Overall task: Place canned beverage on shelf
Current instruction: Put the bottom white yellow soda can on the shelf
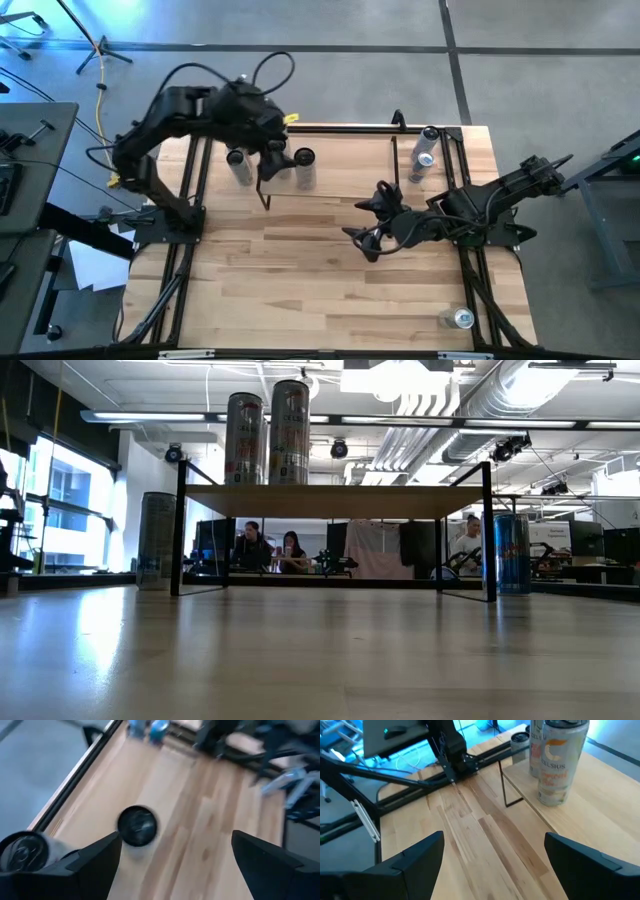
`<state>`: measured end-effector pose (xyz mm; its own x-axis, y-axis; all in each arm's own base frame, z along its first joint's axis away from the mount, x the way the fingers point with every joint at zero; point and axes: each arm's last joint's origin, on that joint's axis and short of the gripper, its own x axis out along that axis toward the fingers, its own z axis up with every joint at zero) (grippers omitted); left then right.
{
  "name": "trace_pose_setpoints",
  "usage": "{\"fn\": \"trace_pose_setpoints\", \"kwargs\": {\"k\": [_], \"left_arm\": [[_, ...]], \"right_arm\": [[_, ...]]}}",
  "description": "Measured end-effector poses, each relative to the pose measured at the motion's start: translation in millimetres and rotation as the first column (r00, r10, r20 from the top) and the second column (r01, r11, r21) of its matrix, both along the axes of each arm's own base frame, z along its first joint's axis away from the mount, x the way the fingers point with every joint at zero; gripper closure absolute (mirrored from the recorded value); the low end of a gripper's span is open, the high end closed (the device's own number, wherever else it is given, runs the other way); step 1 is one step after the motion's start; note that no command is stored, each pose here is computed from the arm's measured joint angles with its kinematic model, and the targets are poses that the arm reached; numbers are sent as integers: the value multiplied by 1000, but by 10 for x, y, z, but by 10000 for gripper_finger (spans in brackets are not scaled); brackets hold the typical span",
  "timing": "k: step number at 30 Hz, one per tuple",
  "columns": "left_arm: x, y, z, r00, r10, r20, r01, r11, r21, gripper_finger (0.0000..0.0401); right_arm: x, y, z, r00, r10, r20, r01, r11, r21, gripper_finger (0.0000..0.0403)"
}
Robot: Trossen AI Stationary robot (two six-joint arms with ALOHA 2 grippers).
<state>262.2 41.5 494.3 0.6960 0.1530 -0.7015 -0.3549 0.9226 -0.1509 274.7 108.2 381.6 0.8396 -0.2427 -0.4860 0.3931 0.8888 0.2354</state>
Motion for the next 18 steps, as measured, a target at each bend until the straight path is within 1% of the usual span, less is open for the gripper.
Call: {"fn": "trace_pose_setpoints", "kwargs": {"k": [3,6,10,14,18], "left_arm": [[-86,-169,130,995,-43,91,40,999,33,56],[-180,-375,241,983,-81,163,66,993,93,57],[-254,-624,301,974,-88,207,52,983,176,57],[-321,-828,241,975,-85,206,36,973,230,57],[-361,-992,16,982,-65,176,27,977,212,57]], "right_arm": [[10,1,19,1000,-10,22,10,1000,-11,73],[15,2,25,1000,-4,27,5,1000,-17,73],[13,2,23,1000,-4,24,5,1000,-19,73],[13,4,21,1000,6,21,-6,1000,-13,73],[13,11,18,1000,26,15,-26,1000,2,73]]}}
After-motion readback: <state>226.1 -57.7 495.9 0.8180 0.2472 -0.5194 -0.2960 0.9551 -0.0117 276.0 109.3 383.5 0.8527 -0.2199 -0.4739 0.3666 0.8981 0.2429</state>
